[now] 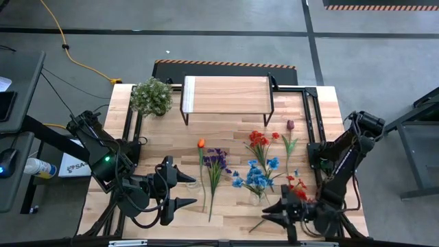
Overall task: Pick and place flowers into a vace then onto a shelf
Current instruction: Put the light orange flower into the right transparent vase
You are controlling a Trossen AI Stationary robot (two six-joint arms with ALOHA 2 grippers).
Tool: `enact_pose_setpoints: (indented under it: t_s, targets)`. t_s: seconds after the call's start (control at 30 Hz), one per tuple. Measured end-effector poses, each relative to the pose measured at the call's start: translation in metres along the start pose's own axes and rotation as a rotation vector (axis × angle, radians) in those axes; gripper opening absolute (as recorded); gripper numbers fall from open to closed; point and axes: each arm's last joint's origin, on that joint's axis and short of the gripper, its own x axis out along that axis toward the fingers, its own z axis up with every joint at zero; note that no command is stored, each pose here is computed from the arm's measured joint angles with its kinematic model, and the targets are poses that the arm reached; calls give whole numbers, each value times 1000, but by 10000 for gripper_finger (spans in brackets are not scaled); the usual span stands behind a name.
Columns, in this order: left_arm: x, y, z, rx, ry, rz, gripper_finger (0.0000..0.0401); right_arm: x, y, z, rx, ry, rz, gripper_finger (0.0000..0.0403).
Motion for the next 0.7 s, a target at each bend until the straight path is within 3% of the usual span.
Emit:
enact_pose_setpoints:
  t_s: [0.3,0.7]
  targets:
    - [0,0,0,36,-2,-1,319,-15,23,10,17,-81,169,71]
    - [0,-1,0,35,9,-22,319,-20,28,8,155,-26,256,71]
